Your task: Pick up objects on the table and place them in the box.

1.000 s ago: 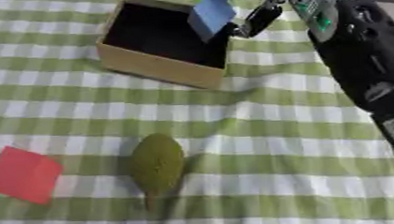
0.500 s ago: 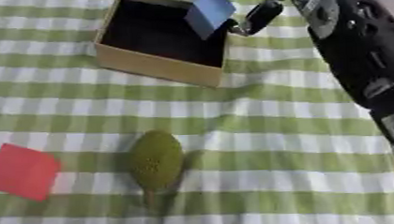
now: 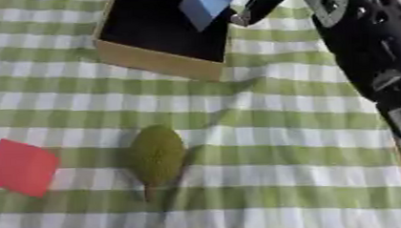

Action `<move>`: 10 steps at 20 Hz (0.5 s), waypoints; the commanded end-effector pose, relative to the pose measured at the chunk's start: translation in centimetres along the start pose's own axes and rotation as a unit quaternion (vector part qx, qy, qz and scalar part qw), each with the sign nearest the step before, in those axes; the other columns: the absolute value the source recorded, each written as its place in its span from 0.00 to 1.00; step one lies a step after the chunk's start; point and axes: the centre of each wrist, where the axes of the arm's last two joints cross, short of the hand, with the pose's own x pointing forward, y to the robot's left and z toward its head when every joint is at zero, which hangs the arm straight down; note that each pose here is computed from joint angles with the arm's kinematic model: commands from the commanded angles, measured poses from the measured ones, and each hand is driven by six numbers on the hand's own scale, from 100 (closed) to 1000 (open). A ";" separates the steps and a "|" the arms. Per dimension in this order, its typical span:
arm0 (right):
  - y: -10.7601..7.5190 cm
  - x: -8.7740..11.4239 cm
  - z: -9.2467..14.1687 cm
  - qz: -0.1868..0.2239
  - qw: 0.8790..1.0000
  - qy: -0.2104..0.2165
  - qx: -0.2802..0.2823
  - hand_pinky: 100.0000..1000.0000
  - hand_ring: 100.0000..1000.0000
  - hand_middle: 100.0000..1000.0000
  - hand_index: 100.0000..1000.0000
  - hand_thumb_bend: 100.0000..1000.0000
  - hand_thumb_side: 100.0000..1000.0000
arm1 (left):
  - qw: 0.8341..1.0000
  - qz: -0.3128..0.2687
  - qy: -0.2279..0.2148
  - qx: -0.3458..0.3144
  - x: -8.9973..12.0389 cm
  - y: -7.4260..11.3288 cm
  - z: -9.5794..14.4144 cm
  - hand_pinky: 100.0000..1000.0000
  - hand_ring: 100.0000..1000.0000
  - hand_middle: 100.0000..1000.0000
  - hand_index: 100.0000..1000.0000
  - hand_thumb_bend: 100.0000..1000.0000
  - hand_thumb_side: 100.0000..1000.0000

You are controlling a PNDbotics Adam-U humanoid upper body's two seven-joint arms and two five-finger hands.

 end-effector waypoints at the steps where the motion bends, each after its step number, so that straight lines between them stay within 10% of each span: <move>1: -2.0 0.0 0.7 0.021 1.000 -0.009 -0.002 1.00 1.00 0.91 1.00 0.09 0.01 | 1.000 -0.006 -0.011 -0.003 0.6 0.3 -0.3 0.78 0.72 0.77 0.90 0.03 0.66; 10: -1.9 0.2 0.7 0.027 1.000 0.008 0.007 1.00 1.00 0.91 1.00 0.32 0.28 | 1.000 -0.006 -0.008 -0.002 0.5 0.4 -0.2 0.78 0.72 0.77 0.90 0.02 0.63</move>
